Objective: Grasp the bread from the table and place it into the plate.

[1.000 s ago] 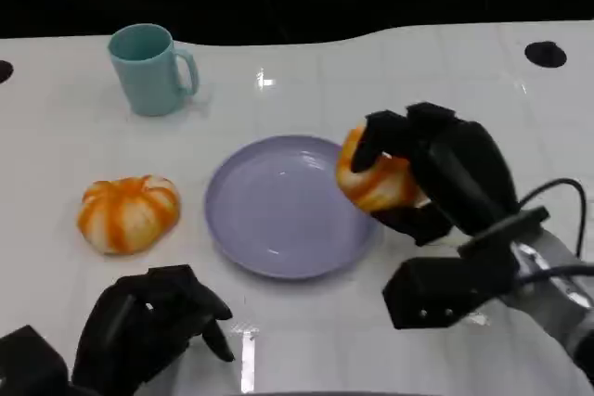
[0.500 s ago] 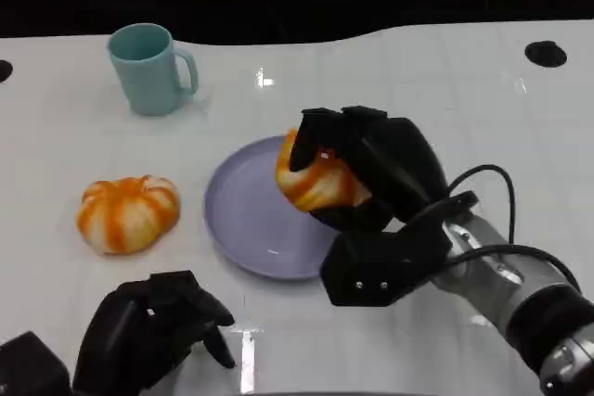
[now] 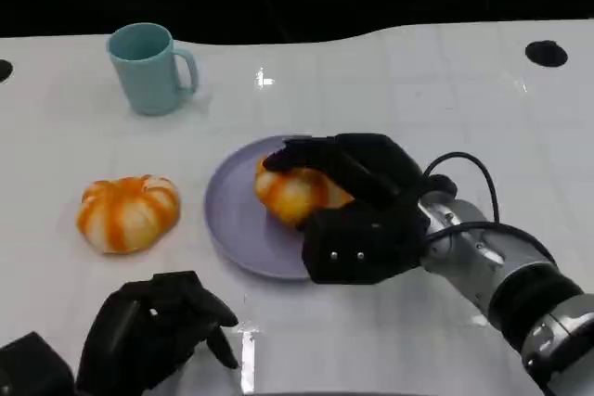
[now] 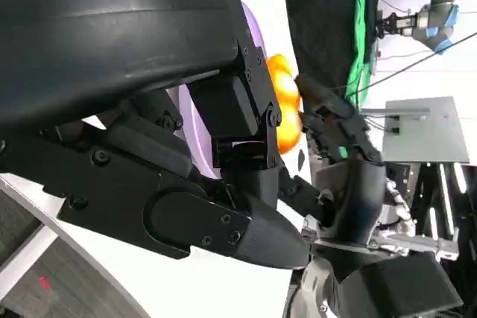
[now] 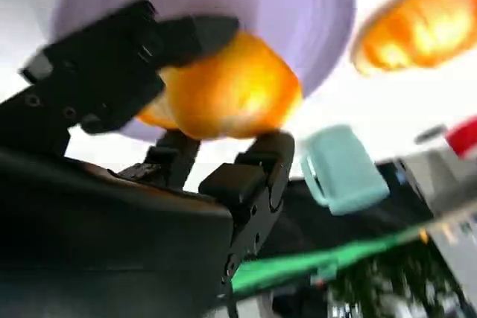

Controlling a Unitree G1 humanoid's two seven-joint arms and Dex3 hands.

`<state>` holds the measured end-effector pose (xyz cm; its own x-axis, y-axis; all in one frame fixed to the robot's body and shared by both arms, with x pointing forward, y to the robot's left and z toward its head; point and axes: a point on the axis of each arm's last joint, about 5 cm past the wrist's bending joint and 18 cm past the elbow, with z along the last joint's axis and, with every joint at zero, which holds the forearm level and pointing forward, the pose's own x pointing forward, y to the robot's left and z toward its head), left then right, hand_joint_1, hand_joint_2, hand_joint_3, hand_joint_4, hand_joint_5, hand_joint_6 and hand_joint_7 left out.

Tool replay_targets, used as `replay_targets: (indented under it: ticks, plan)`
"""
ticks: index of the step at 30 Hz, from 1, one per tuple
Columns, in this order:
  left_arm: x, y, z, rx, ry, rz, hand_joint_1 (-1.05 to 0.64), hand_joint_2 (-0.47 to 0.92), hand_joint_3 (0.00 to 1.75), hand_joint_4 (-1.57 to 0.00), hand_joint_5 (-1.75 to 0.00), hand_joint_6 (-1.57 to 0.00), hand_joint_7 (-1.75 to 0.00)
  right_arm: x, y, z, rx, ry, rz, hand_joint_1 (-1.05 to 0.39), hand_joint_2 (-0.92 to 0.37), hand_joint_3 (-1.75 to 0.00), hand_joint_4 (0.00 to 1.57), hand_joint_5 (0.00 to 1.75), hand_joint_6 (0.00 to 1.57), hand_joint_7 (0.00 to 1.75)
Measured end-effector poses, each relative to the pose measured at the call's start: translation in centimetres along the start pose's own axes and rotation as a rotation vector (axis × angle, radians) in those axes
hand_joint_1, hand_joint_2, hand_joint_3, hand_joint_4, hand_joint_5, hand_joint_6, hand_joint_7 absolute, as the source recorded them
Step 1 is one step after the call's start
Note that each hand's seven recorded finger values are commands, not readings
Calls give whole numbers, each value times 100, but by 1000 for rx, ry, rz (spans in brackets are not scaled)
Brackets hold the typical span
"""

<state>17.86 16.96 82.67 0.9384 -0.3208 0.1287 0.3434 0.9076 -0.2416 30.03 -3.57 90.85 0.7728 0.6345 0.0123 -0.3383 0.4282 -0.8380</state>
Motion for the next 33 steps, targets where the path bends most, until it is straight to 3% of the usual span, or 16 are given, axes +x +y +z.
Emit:
replay_targets:
  ticks: [5,15,20,24,33]
  plan:
    - [-3,-6,-3,-1,0,6,-94,92,11,-111,-121,-117,-75,-7,-40,-19,-40,8,64,-66,-92,-28,13,17,24,0]
    - [-2,-8,-2,0,1,10,-92,92,10,-111,-121,-116,-74,-39,-157,5,-35,-47,50,-66,-92,-27,15,21,26,1]
    - [-1,-7,-1,0,0,10,-93,92,11,-110,-122,-116,-74,-156,-165,-41,15,-74,-2,-62,-92,-23,19,26,29,2]
    - [-1,-7,0,3,1,9,-94,92,11,-110,-123,-116,-75,-309,-167,-72,78,-126,-70,-59,-92,-21,26,32,34,4]
    - [-2,-4,1,4,1,11,-93,92,10,-110,-124,-116,-77,-715,-165,-186,120,-191,-191,-45,-92,-16,45,69,61,17]
